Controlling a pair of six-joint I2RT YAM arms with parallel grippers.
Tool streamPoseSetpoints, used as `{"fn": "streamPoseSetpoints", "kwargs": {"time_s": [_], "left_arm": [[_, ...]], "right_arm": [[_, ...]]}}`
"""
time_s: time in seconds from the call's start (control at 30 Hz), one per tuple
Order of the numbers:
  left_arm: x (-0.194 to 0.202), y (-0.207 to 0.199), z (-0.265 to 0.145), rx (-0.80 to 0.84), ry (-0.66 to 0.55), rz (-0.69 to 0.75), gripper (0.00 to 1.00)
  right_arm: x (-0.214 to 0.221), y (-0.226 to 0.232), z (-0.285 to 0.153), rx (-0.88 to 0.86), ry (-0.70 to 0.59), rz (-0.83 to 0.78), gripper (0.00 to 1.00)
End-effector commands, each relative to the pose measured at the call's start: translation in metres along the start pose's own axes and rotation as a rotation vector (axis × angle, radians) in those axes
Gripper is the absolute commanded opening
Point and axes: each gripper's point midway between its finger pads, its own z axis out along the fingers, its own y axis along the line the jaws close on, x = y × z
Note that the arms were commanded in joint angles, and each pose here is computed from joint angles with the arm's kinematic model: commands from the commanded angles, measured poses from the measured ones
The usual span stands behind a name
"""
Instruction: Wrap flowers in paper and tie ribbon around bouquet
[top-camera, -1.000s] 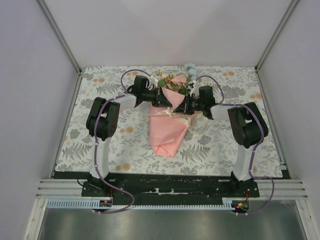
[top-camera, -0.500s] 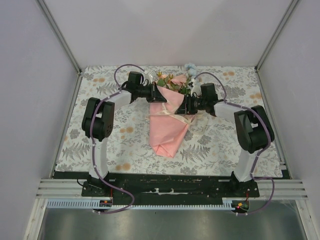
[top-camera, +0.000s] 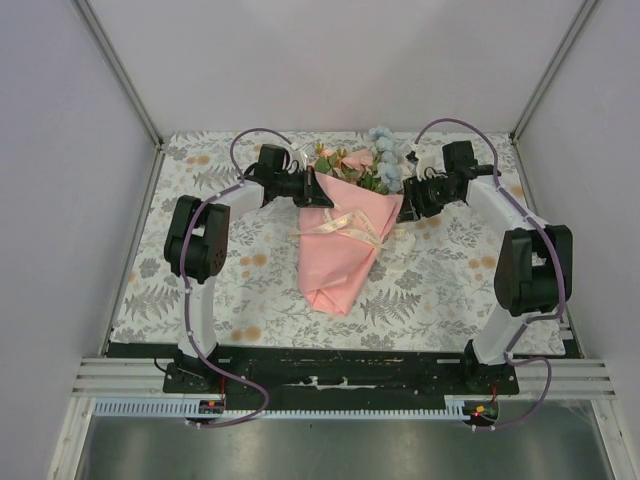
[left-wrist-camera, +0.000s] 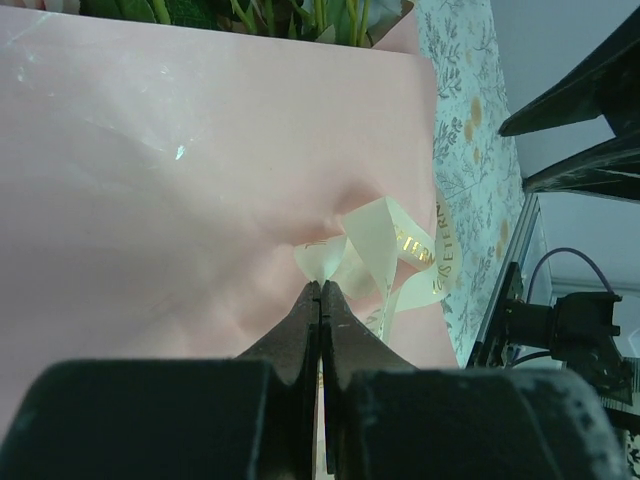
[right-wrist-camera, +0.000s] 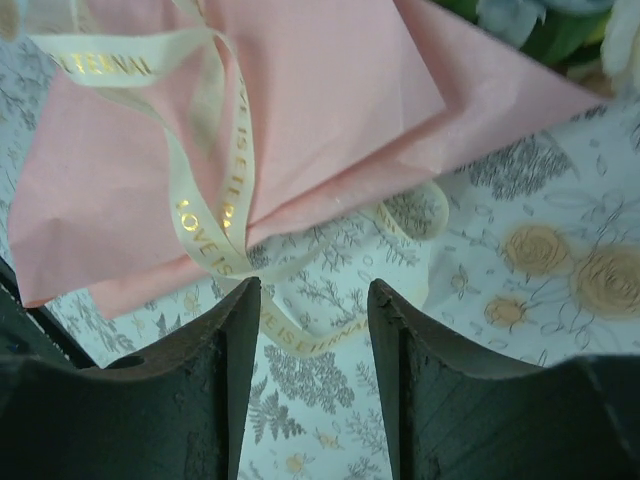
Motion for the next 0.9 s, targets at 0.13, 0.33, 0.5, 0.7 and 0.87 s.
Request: {"fn": "streamPoseSetpoints", "kwargs": {"time_s": [0.13,0.33,0.5,0.7,0.87], "left_arm": [[-0.002,0.000,0.001,-0.007,-0.001,0.057,0.02],[0.003,0.000,0.001,-0.003,0.009,0.054,0.02],[0.004,-0.002,-0.001,-0.005,0.007,0.057,0.02],[0.007,-0.001,-0.003,-0.012,0.011,0.064,0.02],[0.005,-0.003,-0.005,-0.015,0.005,0.071,0.02]], "right_arm": [[0.090,-0.004,-0.001,0.075,0.342,0.289,0.53],[0.111,-0.022,0.024,0.124,0.371,0.383,0.46],[0.103,-0.032,0.040,0.138,0.364,0.402,0.45],[0.110,-0.042,0.038,0.176,0.434,0.415,0.21],[0.110,-0.047,0.021,0.191,0.429,0.385,0.00]]}}
